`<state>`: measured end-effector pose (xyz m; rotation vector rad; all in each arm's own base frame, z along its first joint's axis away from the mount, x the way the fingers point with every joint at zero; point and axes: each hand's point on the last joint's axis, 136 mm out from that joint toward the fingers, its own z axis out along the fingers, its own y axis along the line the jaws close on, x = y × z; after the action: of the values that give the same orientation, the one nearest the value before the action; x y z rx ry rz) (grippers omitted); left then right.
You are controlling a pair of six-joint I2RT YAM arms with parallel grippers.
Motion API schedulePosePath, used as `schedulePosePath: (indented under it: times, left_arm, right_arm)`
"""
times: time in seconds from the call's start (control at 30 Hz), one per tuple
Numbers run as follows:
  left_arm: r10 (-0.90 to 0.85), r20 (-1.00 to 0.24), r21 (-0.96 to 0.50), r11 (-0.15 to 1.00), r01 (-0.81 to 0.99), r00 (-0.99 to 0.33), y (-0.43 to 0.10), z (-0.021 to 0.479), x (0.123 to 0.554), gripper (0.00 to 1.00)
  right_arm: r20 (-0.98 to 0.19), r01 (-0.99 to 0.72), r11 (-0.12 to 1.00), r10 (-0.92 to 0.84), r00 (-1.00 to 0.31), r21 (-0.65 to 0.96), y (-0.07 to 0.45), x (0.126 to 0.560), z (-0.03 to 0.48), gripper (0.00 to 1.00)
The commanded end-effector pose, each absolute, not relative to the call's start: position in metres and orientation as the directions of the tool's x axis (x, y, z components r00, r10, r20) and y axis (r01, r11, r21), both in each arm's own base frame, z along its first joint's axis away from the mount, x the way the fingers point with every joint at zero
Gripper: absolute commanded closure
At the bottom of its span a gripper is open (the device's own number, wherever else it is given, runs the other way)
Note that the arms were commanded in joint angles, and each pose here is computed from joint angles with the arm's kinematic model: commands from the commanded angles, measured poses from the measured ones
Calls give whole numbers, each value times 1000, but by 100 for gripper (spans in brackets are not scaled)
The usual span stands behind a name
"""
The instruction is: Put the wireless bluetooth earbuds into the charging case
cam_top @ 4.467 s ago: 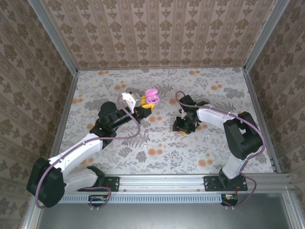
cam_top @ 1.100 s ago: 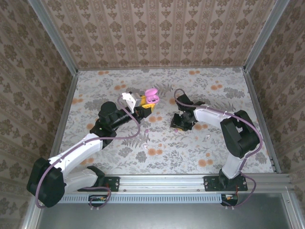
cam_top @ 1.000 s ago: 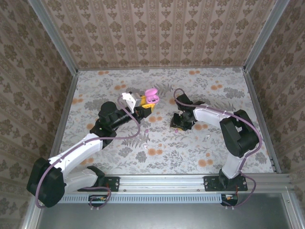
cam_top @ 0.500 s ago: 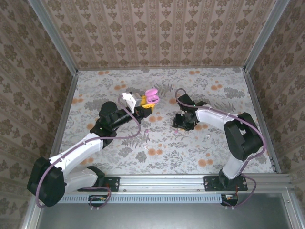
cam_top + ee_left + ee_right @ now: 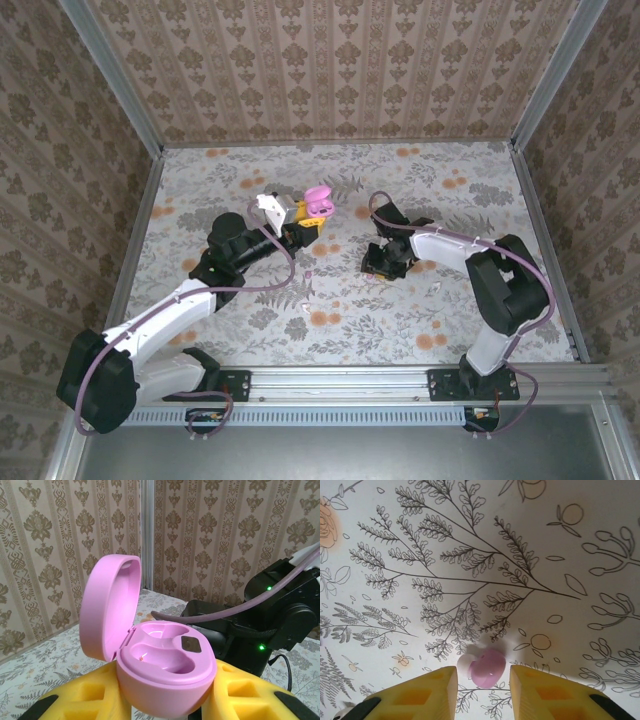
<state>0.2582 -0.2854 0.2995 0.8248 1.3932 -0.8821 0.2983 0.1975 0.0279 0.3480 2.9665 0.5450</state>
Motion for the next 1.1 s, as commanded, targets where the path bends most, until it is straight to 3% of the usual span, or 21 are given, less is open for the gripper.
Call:
schedulePosePath:
  times: [0.0,1.07]
  left_arm:
    - [-50,-998,7,453,891,33,-286,316,259,66]
    - [-50,-998,4,457,890,30,-286,316,260,66]
  right_arm:
    - [-25,218,904,244,-970,367,200,295,22,65]
    - [-32,162,936,181,-983,312,209,305,10,68]
